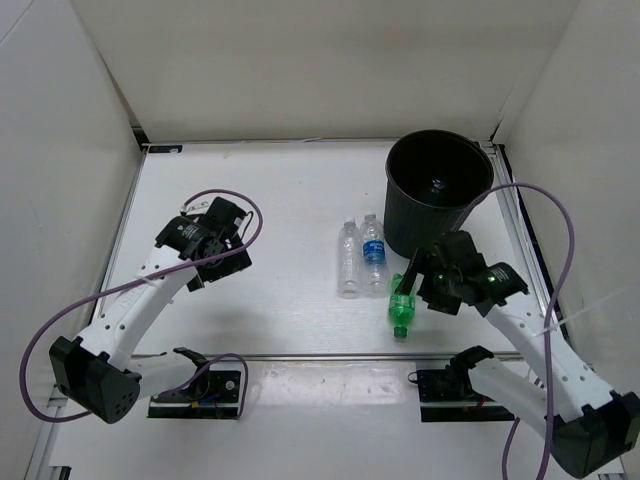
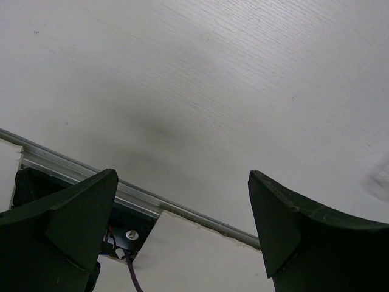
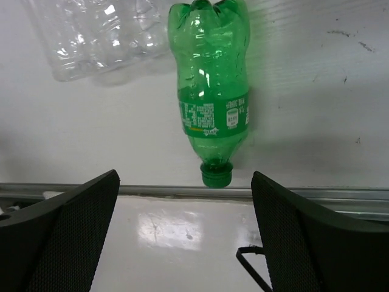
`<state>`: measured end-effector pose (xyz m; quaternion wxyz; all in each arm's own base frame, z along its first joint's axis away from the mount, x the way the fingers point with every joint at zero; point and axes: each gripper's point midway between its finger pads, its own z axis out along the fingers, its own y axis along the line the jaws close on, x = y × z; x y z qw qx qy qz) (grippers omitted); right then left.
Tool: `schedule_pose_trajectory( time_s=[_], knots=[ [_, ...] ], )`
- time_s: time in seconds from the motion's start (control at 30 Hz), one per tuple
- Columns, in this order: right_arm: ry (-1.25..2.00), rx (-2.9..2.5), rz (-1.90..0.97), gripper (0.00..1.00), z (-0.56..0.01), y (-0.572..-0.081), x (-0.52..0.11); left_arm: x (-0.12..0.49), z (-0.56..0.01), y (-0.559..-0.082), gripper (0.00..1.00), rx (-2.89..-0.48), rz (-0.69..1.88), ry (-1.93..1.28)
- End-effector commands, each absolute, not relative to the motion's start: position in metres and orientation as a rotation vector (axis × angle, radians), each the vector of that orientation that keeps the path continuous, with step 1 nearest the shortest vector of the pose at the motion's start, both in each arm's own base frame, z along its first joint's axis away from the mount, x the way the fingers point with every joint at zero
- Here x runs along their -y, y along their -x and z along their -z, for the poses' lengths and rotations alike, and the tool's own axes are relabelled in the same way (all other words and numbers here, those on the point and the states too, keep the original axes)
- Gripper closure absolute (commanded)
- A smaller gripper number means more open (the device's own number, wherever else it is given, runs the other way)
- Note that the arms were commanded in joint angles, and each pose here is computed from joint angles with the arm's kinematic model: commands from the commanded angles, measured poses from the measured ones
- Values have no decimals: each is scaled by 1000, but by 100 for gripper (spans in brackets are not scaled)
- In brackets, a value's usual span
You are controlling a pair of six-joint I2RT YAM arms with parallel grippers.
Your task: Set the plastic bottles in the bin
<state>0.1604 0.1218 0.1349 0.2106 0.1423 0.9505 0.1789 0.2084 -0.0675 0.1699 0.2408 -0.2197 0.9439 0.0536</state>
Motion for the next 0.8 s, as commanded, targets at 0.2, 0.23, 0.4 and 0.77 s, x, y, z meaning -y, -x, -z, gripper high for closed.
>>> schedule_pose_trajectory(
  time_s=[0.2,0.23,0.4,0.77],
  knots=[
    [-301,-2685,-347,8,-93,-196,-137,65,-168,-212,0,-2569,-174,570],
    [-305,-2709,-313,8,-84,-194,-134,65,-168,-212,0,-2569,-174,570],
    [-402,-2822,-219,8,-47,-176,-126,63,-167,-208,0,-2584,-192,567],
    [-475,-2869,-155,32,-28,-151,-111,57,-152,-192,0,-2605,-203,602]
  ],
)
